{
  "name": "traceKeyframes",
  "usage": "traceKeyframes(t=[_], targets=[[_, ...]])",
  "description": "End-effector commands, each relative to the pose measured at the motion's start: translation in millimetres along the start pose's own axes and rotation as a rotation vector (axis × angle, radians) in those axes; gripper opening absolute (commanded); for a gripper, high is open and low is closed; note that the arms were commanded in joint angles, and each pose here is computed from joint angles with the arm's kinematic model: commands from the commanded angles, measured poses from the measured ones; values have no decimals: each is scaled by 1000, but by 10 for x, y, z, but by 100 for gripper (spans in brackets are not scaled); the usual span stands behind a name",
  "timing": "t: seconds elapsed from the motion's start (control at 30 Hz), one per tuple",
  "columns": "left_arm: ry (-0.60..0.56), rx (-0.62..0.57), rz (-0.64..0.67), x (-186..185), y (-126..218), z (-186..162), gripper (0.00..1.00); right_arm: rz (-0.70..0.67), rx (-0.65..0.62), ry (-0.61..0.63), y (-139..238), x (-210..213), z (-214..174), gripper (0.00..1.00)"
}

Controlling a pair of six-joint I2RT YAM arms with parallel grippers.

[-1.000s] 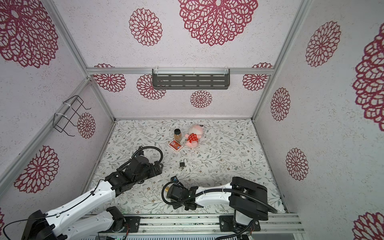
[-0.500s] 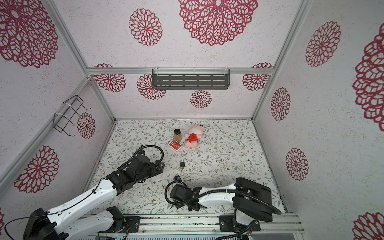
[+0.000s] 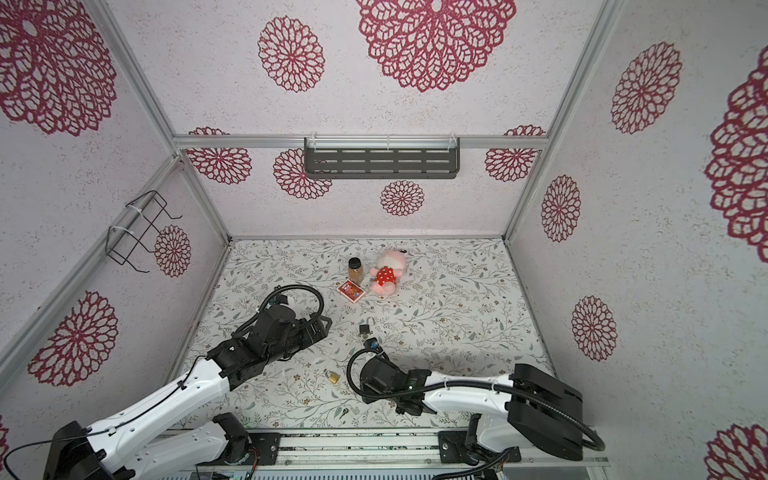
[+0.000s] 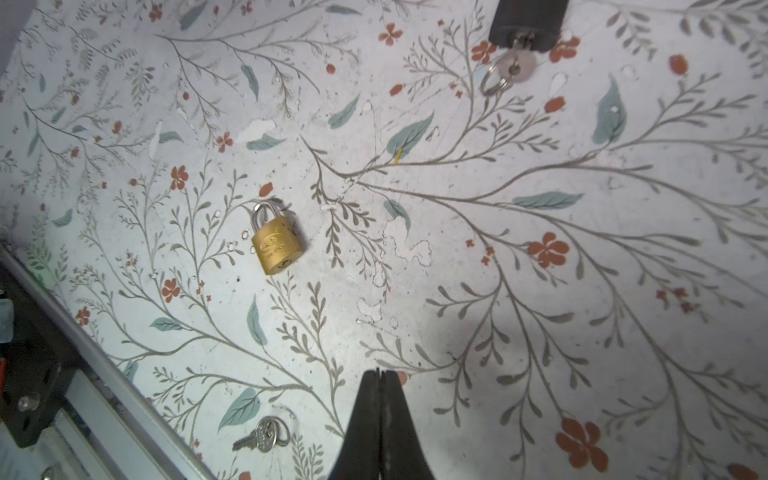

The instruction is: Unlock with the key

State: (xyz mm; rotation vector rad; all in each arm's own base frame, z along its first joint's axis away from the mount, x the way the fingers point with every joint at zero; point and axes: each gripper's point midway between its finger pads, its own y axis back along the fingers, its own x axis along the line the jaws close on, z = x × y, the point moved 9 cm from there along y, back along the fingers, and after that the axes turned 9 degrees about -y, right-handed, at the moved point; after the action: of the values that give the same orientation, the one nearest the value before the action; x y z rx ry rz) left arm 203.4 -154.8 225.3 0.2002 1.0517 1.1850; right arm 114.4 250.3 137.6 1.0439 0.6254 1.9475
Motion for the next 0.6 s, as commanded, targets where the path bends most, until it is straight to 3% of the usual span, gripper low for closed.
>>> traceKeyframes(t=[0.0, 0.4, 0.57], targets=[[60, -40, -107, -146, 47, 113, 97, 30, -89, -6, 149, -18, 187, 0], [104, -13, -265, -415, -49, 51, 100, 95, -206, 34, 474, -44, 388, 0], [111, 14, -309, -511, -149, -15, 95, 116, -241, 62, 574, -19, 450, 0]])
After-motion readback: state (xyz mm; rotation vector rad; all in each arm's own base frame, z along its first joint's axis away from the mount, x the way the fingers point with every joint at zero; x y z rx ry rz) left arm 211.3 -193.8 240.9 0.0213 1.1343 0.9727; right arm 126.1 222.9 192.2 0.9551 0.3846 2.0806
